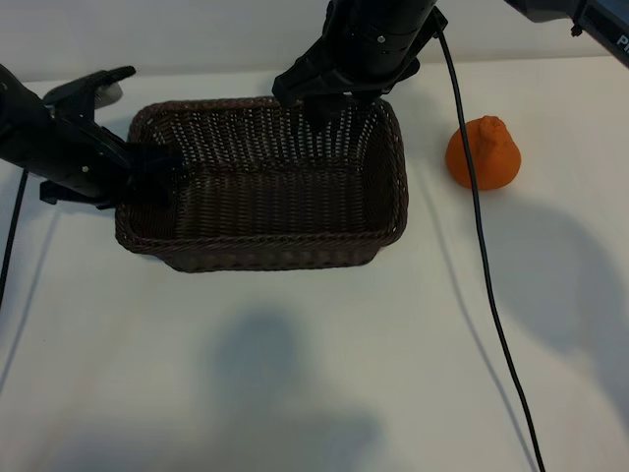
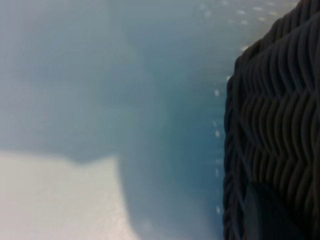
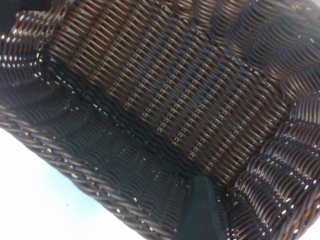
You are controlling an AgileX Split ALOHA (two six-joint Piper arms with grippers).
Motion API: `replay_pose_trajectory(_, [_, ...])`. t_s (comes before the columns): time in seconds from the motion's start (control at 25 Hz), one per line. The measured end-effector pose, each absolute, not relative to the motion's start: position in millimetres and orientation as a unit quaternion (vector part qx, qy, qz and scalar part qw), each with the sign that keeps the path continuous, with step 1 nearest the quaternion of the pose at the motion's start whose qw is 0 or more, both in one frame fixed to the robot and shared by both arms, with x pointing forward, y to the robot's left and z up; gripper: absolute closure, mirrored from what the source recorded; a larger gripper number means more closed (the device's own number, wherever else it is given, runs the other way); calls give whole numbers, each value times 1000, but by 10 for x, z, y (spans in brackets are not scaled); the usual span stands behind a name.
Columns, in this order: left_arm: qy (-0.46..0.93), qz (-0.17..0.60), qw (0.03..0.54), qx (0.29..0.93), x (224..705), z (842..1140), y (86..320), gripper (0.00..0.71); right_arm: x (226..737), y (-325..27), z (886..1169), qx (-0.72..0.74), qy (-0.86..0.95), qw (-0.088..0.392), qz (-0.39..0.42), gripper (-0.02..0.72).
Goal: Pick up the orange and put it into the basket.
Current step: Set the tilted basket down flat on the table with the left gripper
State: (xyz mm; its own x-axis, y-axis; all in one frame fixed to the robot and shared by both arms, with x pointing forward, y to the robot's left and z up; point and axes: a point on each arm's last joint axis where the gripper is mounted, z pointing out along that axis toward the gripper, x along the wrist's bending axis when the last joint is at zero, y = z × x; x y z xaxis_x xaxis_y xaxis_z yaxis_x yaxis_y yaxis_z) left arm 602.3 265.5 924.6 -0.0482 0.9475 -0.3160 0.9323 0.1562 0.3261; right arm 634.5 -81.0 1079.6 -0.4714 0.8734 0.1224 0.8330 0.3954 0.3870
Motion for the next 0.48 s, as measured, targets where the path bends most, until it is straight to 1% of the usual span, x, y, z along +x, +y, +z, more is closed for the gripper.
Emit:
replay_pose_trajectory(0.08, [728,10,230,646,6031,9199,2651,561,6345,-810,10796,512,834,50,201,166])
replay_pose_trajectory(0.48, [734,8,237,637,6040,9203,2643,561,6345,-810,10796,512,834,50,201,166])
